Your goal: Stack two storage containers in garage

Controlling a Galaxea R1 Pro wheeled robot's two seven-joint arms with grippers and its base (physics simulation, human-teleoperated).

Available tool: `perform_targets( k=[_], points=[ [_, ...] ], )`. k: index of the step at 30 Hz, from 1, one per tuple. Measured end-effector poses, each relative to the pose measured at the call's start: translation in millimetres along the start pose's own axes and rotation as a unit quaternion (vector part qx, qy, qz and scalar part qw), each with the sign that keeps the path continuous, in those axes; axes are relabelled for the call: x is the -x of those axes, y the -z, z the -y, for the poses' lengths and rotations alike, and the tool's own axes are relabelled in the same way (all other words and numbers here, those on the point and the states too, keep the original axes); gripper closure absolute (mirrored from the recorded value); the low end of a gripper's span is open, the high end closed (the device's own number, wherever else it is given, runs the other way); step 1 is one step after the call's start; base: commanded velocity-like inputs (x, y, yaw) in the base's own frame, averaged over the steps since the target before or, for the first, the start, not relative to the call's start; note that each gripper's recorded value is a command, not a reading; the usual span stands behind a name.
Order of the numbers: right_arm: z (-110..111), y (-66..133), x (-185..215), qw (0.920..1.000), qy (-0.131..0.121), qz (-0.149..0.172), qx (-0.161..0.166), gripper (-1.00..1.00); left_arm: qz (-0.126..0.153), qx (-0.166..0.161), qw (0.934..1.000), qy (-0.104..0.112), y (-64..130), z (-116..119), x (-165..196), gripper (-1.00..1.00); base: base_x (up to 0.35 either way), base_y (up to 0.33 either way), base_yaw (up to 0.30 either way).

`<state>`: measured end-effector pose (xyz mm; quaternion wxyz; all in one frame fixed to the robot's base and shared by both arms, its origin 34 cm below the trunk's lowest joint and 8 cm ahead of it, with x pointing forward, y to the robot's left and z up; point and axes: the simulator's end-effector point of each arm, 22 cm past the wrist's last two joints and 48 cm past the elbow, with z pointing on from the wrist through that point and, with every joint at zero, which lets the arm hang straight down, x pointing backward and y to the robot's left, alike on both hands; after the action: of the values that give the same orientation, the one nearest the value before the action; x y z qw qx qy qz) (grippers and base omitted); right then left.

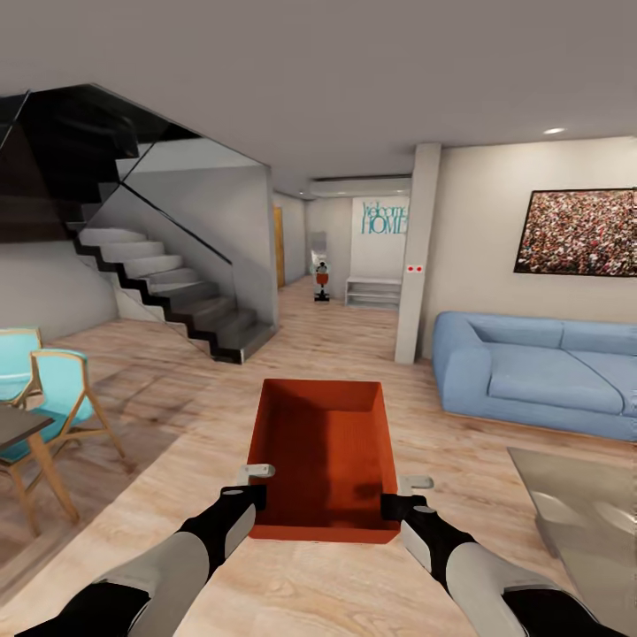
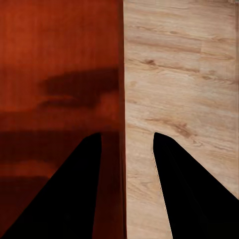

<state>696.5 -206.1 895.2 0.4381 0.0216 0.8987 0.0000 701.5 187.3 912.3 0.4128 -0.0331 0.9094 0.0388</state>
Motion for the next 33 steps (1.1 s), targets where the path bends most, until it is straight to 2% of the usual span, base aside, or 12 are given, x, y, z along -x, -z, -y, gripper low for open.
perform_targets(
  k=[10,33],
  points=[
    [-0.1,0.0,-0.1,1.0,0.0,0.0,0.0,1.0,0.0,0.0,1.0,0.0,0.0,-0.1,-0.2,1.0,0.322,0.0,-0.205],
    [0.4,-0.1,0.3,1.0,-0.001,0.001,0.001,1.0,0.002,-0.001,1.0,0.001,0.0,0.5,0.5,1.0,0.322,0.028,-0.007]
  ],
)
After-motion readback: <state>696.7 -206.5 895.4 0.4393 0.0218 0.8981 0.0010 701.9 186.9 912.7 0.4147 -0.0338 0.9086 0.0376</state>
